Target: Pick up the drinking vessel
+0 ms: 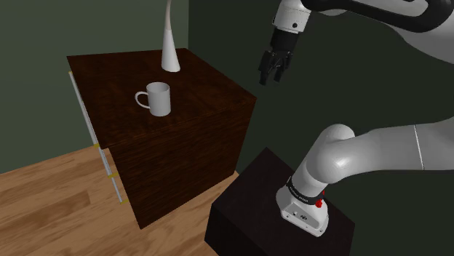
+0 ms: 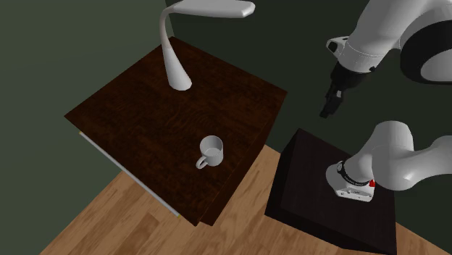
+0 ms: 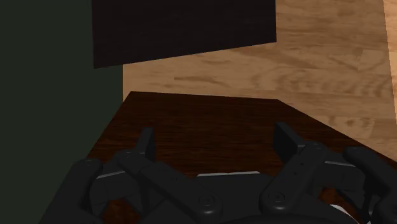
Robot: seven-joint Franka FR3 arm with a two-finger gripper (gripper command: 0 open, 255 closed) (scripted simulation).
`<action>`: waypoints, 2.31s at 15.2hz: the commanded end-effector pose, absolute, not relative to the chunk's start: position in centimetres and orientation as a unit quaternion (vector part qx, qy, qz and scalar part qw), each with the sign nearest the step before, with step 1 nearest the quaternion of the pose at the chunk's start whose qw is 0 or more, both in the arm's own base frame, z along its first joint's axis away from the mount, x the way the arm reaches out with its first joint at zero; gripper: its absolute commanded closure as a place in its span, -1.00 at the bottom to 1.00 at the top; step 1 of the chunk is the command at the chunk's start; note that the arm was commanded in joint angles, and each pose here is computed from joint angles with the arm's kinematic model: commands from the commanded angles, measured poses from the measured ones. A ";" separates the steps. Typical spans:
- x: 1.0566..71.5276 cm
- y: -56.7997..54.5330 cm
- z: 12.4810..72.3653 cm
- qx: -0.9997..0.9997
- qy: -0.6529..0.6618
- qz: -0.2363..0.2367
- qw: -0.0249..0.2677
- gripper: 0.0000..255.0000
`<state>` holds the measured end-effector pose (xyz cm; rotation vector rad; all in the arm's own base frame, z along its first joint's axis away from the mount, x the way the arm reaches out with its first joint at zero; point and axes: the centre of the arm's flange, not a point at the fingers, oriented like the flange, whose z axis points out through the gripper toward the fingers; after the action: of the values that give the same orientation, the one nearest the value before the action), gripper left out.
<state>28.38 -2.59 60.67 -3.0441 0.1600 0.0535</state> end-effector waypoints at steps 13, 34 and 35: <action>40.3 5.7 56.9 -0.999 0.024 -0.025 0.033 -1.00; 56.7 18.2 50.7 -0.996 -0.017 -0.084 0.014 -1.00; 56.7 18.2 50.2 -0.996 -0.017 -0.084 0.014 -1.00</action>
<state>56.78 18.16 50.78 -3.1026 -0.0517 -0.2614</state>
